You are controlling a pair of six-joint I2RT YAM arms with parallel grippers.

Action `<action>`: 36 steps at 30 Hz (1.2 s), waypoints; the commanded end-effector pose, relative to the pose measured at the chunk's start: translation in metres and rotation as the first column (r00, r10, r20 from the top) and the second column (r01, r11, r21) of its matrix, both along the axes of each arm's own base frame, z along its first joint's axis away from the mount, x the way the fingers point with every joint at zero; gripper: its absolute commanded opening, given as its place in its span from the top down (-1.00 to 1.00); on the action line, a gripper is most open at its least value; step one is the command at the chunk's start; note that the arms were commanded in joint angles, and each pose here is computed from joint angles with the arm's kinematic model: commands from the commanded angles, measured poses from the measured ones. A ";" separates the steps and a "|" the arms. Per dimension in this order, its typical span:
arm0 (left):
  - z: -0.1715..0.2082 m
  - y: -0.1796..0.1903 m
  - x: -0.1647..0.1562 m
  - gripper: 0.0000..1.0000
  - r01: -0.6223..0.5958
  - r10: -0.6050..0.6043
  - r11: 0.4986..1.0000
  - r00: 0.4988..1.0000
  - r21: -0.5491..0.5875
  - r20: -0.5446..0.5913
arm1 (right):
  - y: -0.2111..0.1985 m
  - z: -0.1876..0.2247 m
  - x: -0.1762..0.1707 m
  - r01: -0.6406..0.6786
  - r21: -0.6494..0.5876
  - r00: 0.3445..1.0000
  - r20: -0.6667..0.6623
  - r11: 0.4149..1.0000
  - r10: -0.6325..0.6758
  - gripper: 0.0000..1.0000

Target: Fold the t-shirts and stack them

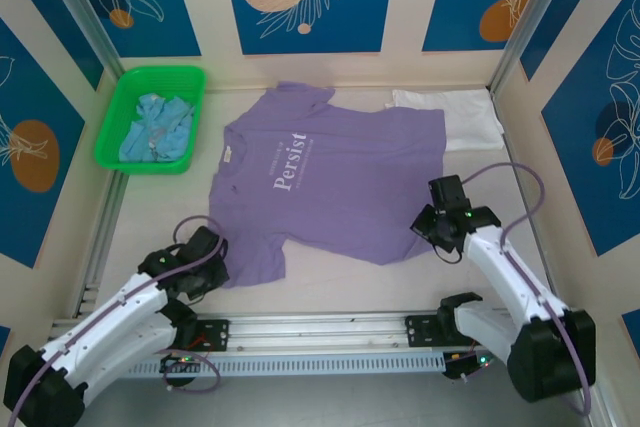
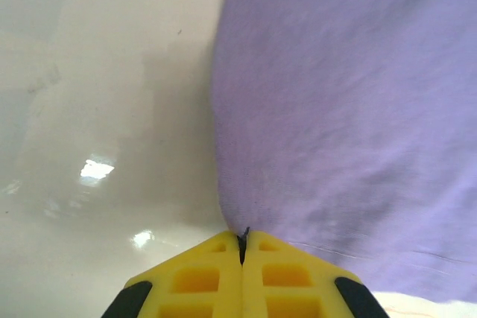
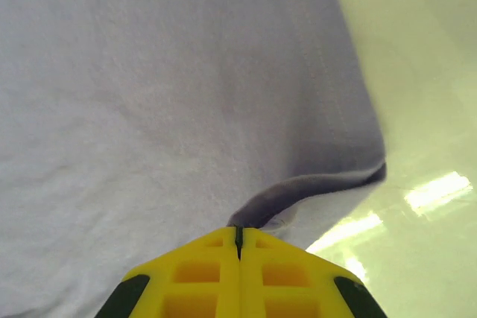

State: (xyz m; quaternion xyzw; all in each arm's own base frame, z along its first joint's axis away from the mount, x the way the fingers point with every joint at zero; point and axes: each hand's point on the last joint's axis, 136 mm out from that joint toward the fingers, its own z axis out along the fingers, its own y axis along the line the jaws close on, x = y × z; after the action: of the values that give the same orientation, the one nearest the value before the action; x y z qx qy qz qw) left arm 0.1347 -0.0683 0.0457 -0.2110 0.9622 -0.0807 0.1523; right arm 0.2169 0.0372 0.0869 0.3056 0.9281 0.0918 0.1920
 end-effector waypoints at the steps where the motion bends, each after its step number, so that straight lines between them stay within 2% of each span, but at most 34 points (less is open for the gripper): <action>1: 0.024 0.000 0.001 1.00 0.021 -0.021 1.000 0.999 -0.003 0.032 | -0.011 0.003 -0.023 0.084 0.022 0.996 0.001 0.996 -0.084 1.00; 5: 0.039 -0.007 -0.001 1.00 0.033 -0.031 0.998 0.998 -0.056 0.046 | -0.014 0.010 -0.037 0.137 0.053 0.989 0.053 0.989 -0.140 1.00; 13: 0.067 -0.008 -0.018 1.00 0.062 -0.058 0.992 0.998 -0.111 0.038 | -0.024 0.003 -0.065 0.303 0.113 0.950 0.044 0.946 -0.310 1.00; 17: 0.083 -0.014 -0.008 1.00 0.074 -0.064 0.989 0.994 -0.131 0.084 | -0.031 0.002 -0.073 0.372 0.128 0.921 0.068 0.919 -0.383 1.00; 22: 0.120 -0.046 0.039 1.00 0.159 -0.136 0.977 0.977 -0.139 0.165 | -0.041 0.011 -0.064 0.417 0.117 0.894 0.126 0.901 -0.430 1.00; 29: 0.171 -0.078 0.133 1.00 0.217 -0.187 0.971 0.951 -0.100 0.246 | -0.054 0.030 -0.026 0.442 0.063 0.874 0.197 0.895 -0.445 1.00; 36: 0.162 -0.077 0.228 1.00 0.141 -0.121 0.985 0.976 -0.099 0.180 | -0.077 0.031 0.020 0.490 0.036 0.850 0.202 0.871 -0.487 1.00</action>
State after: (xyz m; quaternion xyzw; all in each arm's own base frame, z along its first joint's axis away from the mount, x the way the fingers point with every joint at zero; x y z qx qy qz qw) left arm 0.3376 -0.1466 0.2132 -0.1540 0.9483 -0.1616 0.2258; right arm 0.2100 -0.0270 0.1028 0.5192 0.8101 0.0617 0.2652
